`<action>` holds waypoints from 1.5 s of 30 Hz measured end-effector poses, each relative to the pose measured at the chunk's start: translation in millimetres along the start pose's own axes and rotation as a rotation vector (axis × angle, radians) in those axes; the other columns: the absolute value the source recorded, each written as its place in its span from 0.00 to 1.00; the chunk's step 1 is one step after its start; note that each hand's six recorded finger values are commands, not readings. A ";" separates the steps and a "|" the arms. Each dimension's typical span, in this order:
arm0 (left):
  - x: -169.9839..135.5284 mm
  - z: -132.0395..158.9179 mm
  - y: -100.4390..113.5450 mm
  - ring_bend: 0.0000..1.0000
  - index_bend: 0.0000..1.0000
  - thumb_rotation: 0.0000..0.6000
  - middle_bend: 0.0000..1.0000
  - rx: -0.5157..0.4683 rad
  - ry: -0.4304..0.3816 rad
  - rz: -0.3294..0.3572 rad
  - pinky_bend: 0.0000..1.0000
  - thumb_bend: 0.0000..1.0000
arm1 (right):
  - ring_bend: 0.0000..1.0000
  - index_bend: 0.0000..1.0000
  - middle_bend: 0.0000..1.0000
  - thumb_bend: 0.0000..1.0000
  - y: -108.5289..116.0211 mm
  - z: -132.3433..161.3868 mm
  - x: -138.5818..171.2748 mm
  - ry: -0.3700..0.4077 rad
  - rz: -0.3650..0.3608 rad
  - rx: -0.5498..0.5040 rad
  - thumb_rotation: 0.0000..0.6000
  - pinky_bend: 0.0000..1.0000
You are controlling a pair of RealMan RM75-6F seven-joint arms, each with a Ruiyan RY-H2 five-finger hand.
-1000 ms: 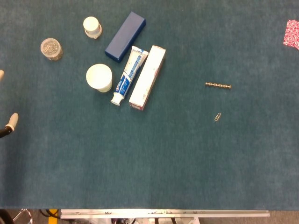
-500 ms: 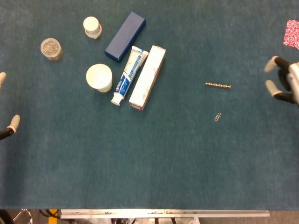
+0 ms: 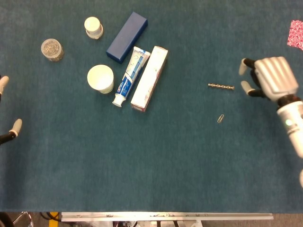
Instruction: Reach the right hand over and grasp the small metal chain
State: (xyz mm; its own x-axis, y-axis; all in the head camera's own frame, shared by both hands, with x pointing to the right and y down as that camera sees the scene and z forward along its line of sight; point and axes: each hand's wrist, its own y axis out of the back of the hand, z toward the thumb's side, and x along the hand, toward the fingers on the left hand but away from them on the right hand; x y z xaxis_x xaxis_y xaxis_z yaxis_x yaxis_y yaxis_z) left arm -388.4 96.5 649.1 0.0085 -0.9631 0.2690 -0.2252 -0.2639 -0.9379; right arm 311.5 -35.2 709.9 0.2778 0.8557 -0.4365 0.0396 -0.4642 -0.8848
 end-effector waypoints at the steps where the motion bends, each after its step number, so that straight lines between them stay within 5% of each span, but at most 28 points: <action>1: -0.1 0.0 -0.5 0.03 0.00 1.00 0.07 -0.001 0.000 -0.001 0.11 0.29 | 1.00 0.50 0.93 0.31 -1.7 2.7 -3.0 0.001 0.005 0.009 1.00 1.00; 23: -3.8 -5.8 -5.9 0.03 0.00 1.00 0.07 -0.028 0.002 -0.018 0.11 0.29 | 1.00 0.50 0.93 0.30 -63.8 38.6 -50.1 -0.030 0.134 0.144 1.00 1.00; 45: -4.4 -7.3 -4.4 0.03 0.00 1.00 0.07 -0.023 0.002 -0.018 0.11 0.29 | 1.00 0.54 0.93 0.30 -84.7 43.6 -60.5 -0.047 0.163 0.177 1.00 1.00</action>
State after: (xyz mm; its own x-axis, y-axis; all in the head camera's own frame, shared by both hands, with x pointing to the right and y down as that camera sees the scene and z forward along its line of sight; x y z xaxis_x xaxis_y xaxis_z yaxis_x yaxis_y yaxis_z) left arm -394.5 102.3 653.7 0.0107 -0.9581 0.2864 -0.2470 -0.2800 -0.9277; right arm 249.5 -37.6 804.2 0.2218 0.7846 -0.5790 -0.1717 -0.5531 -0.8152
